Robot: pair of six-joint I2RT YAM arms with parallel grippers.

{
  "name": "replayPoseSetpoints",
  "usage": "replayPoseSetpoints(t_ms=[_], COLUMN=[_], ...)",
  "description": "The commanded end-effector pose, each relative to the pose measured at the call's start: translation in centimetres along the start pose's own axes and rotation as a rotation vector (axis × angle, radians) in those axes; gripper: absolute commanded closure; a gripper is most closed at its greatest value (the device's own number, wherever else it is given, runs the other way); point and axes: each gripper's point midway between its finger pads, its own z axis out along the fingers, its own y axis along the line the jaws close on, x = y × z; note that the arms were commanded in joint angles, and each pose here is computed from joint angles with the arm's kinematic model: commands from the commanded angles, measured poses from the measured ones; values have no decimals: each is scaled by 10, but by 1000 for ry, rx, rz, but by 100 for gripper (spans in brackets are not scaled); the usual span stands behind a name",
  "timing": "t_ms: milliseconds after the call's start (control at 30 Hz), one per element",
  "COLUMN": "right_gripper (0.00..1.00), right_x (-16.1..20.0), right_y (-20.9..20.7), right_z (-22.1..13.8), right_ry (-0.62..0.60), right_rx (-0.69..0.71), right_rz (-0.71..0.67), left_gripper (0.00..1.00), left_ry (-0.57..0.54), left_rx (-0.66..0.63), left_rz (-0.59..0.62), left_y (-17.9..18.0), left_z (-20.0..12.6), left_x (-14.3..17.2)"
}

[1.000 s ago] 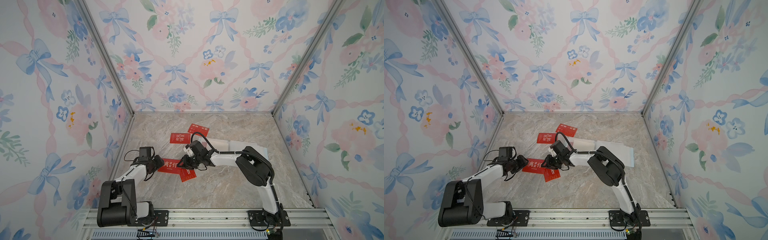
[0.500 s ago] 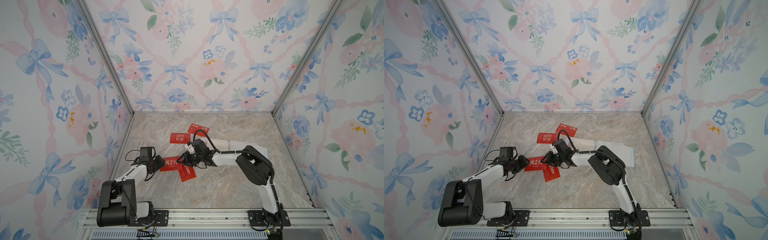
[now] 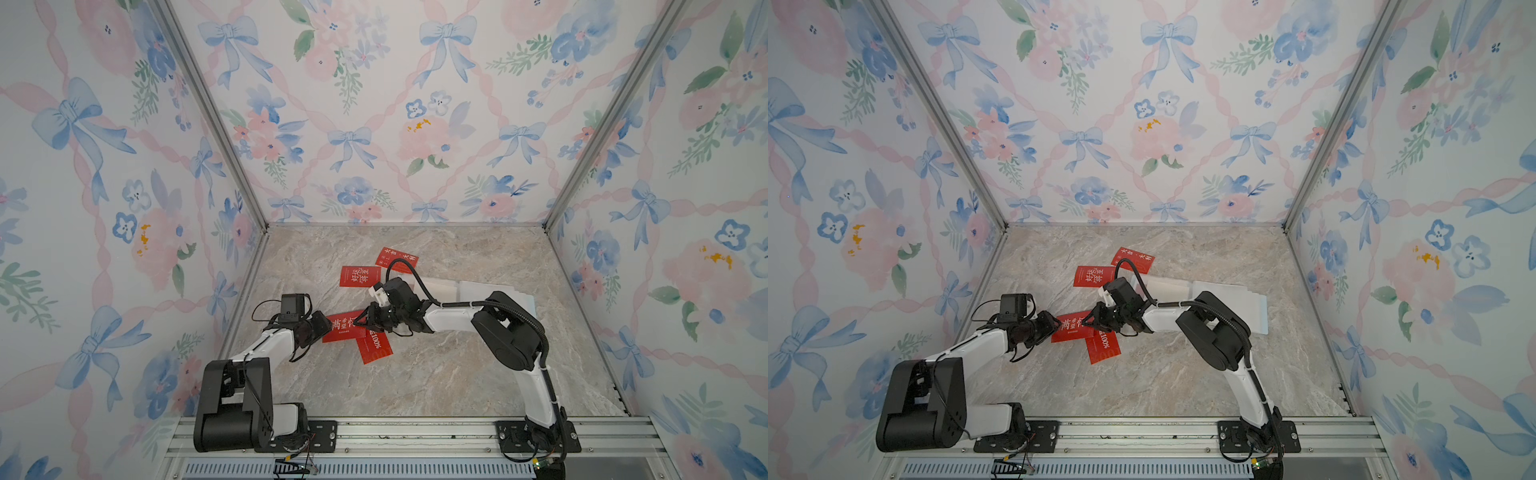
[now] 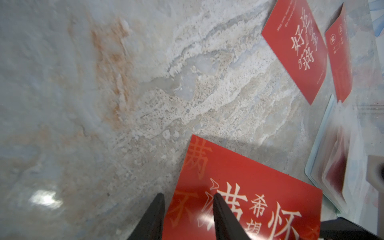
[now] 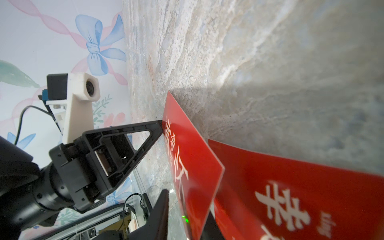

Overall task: Place the photos into the photo albums
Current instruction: Pick up the photo at the center of the board.

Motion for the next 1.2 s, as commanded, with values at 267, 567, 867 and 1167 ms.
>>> replayPoseSetpoints(t_ms=[267, 567, 867, 1167], right_gripper=[98, 99, 99, 99], right_x=[-1, 1, -6, -27], right_y=[14, 14, 20, 42], right_z=[-10, -12, -19, -57], right_ry=[-12, -6, -15, -51], right_rx=[-14, -5, 17, -31], right_rz=[-47, -63, -105, -197], left_gripper=[59, 59, 58, 58], left_ry=[-9, -51, -118, -196], left_rx=[38, 46, 160, 246], left_rz=[37, 37, 48, 91], left_y=[-10, -13, -41, -63], left_z=[-10, -18, -43, -70], left_x=[-3, -10, -24, -36])
